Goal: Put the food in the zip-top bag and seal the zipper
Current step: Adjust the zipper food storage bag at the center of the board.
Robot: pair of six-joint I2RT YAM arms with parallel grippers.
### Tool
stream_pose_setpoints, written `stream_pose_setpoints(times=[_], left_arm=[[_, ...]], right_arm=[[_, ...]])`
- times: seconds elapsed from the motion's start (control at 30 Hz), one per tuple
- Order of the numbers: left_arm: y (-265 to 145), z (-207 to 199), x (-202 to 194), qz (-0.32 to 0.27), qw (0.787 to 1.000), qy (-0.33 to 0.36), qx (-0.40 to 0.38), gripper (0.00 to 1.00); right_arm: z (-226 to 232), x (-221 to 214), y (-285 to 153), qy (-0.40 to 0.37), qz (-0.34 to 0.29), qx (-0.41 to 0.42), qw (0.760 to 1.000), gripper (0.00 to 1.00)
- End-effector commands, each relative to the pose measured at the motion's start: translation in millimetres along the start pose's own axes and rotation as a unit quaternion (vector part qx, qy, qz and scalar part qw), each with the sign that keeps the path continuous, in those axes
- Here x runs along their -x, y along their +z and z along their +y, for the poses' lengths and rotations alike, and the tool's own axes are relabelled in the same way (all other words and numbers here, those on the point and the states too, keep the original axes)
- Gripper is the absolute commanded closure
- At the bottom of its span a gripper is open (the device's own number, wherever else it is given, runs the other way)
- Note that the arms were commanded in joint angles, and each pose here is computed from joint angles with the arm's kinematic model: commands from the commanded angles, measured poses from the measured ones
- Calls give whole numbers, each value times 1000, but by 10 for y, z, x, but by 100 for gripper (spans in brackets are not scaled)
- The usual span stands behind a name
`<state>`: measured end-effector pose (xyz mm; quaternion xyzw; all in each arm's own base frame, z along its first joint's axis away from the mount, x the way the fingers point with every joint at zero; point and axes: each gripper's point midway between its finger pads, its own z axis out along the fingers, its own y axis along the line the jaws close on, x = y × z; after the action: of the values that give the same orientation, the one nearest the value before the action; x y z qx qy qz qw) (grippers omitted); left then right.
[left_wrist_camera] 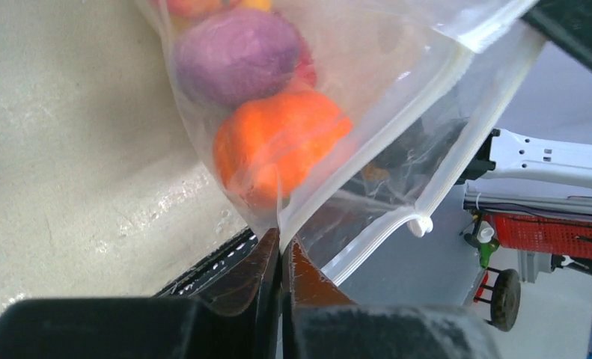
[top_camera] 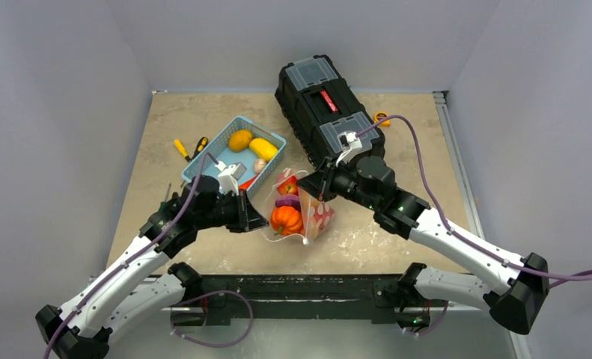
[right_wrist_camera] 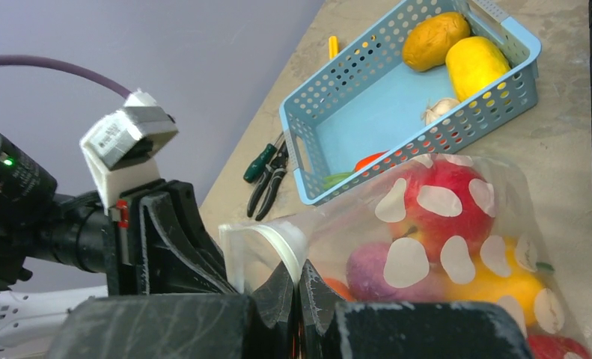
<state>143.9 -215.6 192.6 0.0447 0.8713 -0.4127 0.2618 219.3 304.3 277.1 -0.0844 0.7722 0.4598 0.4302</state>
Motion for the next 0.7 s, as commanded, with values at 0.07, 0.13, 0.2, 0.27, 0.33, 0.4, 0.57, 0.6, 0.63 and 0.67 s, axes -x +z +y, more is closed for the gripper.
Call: stream_pose_setpoints(times=[0.07,0.13,0.2,0.27,0.33,0.4,0.57,0.6,0.63,0.67], left_arm=[[-254,-621,395,-55,995,11,-88,100],[-371,-935,514,-71,986,-17,-150,100],[-467,-1137,640,-89,977,-46,-187,100],[-481,-1081,715,-106,979,-70,-161,100],[-418,-864,722,-117,985,-73,-106,100],[-325,-638,664,-114,988,-80,-60,100],[-144,-567,480,-84,988,-98,-85,100],[-165,-661,480,-80,986,-98,-110,100],[-212,-769,495,-79,983,-95,-135,100],[-277,-871,523,-80,981,-89,-154,100]], right_arm=[[218,242,-97,-37,-25,27,999,100],[148,241,-121,-54,-17,5,998,100],[90,277,-173,-67,-15,-19,997,100],[66,301,-224,-74,-15,-30,997,100],[69,317,-247,-75,-18,-31,997,100],[55,315,-233,-74,-24,-30,997,100],[-175,124,-85,-74,4,-65,995,100],[-196,114,-69,-76,8,-69,995,100],[-194,119,-58,-79,10,-70,994,100],[-177,137,-56,-82,11,-68,994,100]])
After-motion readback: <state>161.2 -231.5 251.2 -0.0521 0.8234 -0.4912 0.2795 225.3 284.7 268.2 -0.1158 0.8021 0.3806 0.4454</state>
